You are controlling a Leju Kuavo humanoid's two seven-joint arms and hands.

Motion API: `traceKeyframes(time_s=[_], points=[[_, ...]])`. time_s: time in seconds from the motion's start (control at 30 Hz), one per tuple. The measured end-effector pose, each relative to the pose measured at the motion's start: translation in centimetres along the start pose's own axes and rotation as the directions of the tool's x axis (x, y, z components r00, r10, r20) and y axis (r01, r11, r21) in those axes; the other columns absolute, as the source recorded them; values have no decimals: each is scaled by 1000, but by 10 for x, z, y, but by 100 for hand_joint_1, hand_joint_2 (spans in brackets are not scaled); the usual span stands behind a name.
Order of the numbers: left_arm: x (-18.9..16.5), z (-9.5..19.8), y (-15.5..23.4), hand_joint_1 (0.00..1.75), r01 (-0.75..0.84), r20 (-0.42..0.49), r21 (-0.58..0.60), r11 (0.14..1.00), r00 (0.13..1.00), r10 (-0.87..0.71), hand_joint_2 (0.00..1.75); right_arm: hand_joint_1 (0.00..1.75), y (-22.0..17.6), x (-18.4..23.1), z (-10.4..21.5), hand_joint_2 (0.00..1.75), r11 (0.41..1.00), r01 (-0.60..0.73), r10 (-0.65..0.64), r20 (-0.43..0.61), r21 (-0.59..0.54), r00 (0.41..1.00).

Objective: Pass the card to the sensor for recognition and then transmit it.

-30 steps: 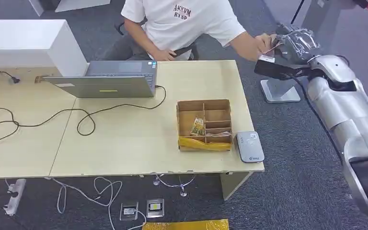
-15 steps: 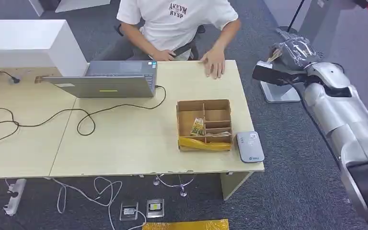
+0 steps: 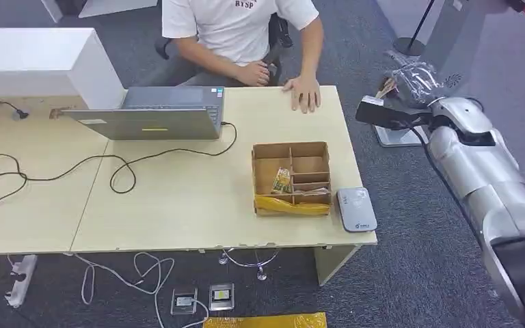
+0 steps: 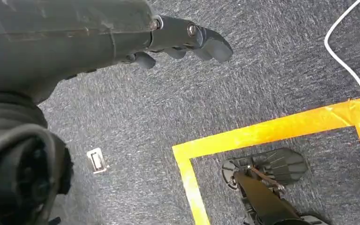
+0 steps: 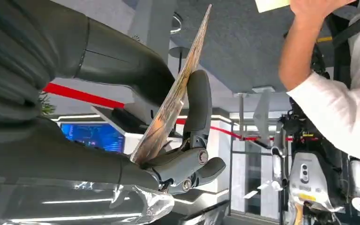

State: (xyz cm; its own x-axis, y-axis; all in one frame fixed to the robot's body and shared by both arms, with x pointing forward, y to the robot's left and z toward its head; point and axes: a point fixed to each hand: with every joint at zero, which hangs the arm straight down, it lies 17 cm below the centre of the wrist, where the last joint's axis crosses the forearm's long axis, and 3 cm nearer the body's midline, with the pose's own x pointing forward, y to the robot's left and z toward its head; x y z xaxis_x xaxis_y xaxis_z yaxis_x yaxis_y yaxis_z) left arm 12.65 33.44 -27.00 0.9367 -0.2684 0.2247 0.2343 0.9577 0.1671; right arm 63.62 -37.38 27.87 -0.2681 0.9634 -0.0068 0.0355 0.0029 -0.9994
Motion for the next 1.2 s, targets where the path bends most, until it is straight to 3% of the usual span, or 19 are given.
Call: traceKeyframes(time_s=[0.2,0.53,1.2], points=[[0,0,2,0,-13,-1,14,1000,1000,13,0,175,28,10,11,175,996,15,-16,10,83,1000],[-1,-1,3,0,-20,-4,34,999,1000,20,0,175,74,13,62,175,983,89,-90,-3,163,996],[0,-1,-1,0,-35,-7,39,999,999,35,0,175,75,47,92,175,984,87,-96,54,155,994]])
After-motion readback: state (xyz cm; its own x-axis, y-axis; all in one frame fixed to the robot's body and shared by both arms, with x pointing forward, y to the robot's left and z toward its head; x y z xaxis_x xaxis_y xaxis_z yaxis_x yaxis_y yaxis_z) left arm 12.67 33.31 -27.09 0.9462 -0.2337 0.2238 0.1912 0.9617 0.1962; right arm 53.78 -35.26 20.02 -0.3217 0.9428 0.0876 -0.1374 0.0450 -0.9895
